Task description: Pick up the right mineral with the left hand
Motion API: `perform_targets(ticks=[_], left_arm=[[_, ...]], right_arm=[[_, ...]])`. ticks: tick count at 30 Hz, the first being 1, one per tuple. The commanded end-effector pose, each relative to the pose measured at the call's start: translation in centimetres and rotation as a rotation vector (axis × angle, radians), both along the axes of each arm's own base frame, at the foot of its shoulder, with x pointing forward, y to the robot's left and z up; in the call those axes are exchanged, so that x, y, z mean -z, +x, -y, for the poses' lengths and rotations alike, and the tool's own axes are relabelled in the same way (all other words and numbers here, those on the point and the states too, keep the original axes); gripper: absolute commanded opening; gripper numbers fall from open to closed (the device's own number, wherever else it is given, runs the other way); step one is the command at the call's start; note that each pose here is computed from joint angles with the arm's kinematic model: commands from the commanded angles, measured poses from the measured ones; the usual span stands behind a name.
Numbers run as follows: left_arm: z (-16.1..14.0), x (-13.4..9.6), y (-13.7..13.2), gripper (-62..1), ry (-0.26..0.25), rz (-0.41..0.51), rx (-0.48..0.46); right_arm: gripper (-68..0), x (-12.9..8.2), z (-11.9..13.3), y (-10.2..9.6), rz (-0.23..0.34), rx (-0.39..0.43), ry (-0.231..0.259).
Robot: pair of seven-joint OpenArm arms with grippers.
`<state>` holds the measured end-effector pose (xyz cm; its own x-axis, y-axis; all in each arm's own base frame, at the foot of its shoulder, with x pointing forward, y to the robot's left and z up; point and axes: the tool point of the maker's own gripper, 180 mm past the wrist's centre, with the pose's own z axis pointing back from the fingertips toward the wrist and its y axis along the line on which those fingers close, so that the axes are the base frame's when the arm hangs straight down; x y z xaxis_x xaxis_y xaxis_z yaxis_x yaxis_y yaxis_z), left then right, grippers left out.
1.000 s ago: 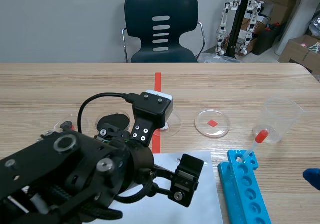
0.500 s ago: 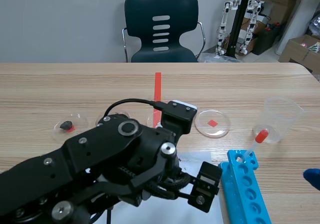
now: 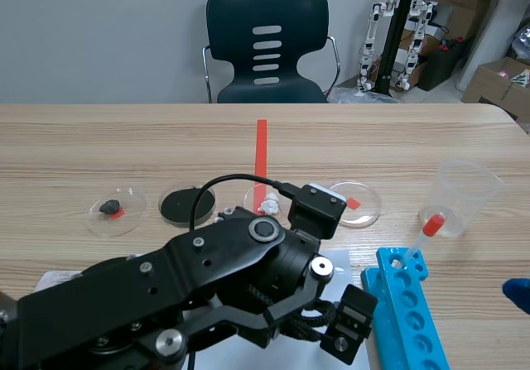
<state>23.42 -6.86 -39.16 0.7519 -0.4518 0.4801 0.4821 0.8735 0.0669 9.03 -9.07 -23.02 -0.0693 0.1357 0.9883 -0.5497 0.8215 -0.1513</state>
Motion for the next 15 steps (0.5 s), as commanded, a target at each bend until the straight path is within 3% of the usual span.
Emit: perform_targets(ticks=[1,15], left_arm=[[1.3,-1.0,0.6,1.4,-0.037,0.027,0.002],[1.5,0.7,1.1,1.4,-0.012,0.039,0.003]], right_arm=[[0.4,-1.0,-0.2,0.4,0.036,-0.006,0.018],[0.4,-1.0,-0.2,0.4,0.036,-0.006,0.018]])
